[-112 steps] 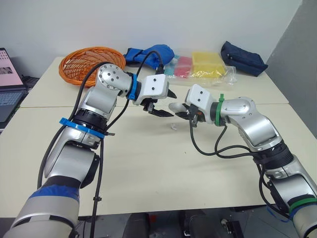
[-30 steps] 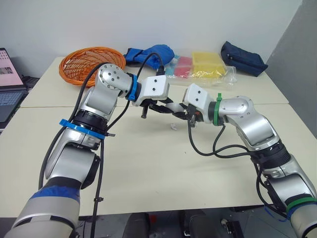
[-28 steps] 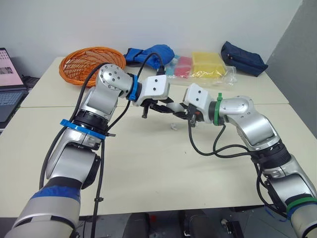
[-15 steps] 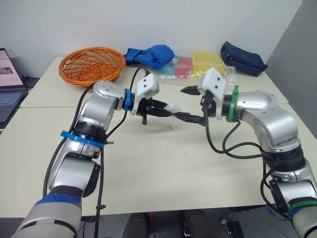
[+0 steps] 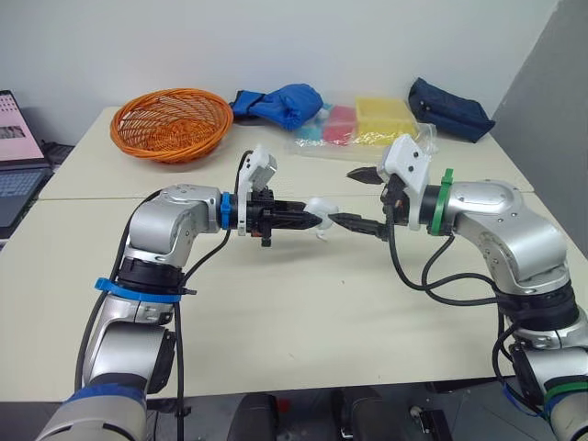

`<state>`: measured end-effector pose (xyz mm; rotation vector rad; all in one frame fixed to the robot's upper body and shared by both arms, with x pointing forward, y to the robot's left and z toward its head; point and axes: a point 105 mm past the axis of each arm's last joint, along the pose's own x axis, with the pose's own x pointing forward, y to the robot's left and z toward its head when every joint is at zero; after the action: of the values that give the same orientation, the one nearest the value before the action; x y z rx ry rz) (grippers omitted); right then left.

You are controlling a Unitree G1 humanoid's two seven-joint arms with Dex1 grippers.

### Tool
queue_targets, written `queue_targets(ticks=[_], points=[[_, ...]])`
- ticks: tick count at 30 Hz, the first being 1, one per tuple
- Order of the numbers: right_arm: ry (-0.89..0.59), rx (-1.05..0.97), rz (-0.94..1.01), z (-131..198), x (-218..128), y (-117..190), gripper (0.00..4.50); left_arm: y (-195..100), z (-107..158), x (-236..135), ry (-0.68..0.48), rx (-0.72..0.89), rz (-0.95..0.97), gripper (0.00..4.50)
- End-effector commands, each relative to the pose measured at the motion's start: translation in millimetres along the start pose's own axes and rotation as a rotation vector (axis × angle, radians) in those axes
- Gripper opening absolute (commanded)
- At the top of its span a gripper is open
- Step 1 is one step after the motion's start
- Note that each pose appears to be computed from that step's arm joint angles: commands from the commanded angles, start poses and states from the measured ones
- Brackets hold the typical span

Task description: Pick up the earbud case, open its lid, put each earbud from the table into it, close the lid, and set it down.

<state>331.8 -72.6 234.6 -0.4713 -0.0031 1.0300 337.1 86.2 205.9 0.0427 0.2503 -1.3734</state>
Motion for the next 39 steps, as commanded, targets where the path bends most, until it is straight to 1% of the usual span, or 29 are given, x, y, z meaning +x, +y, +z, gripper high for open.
queue_targets(ticks=[1,8,16,20,23,26,29,31,34,35,37,38,39], points=[[-0.044,-0.027,-0.022,15.7,1.2,-4.6,4.45,-7.6,14.4,-0.9,-0.025,0.058,-0.017,0.75],[-0.039,-0.019,-0.048,15.8,3.2,-11.3,4.45,-8.7,14.6,0.6,-0.022,0.056,-0.026,0.75],[-0.040,-0.023,-0.161,18.2,-5.6,-37.0,4.45,-10.5,15.2,0.7,-0.021,0.058,-0.036,0.75],[-0.063,0.014,-0.124,23.9,-12.2,-34.9,4.45,-7.0,14.9,-1.1,-0.021,0.064,-0.023,0.75],[-0.084,0.086,-0.074,26.2,-17.4,-29.5,4.45,-2.9,14.8,-3.7,-0.022,0.090,-0.001,0.75],[-0.070,0.204,-0.083,15.5,-27.5,-34.5,4.45,4.4,16.3,-9.0,-0.045,0.139,0.049,0.75],[-0.019,0.269,-0.127,-9.4,-33.6,-38.1,4.45,15.4,23.9,-22.1,-0.114,0.161,0.139,0.75],[0.005,0.278,-0.143,-24.3,-30.9,-33.4,4.45,22.0,26.7,-31.6,-0.143,0.180,0.203,0.75],[0.016,0.294,-0.145,-41.4,-21.4,-19.5,4.45,28.5,31.8,-43.4,-0.185,0.206,0.290,0.75],[-0.001,0.332,-0.140,-45.4,-14.8,-12.8,4.45,27.1,36.2,-47.5,-0.218,0.206,0.303,0.75],[-0.026,0.345,-0.127,-62.3,13.0,10.0,4.45,18.7,46.5,-60.0,-0.301,0.223,0.328,0.75],[-0.035,0.343,-0.125,-66.0,20.3,16.7,4.45,16.1,48.8,-63.4,-0.322,0.228,0.336,0.75],[-0.023,0.334,-0.131,-75.6,31.1,22.8,4.45,11.9,47.0,-65.3,-0.317,0.240,0.333,0.75]])
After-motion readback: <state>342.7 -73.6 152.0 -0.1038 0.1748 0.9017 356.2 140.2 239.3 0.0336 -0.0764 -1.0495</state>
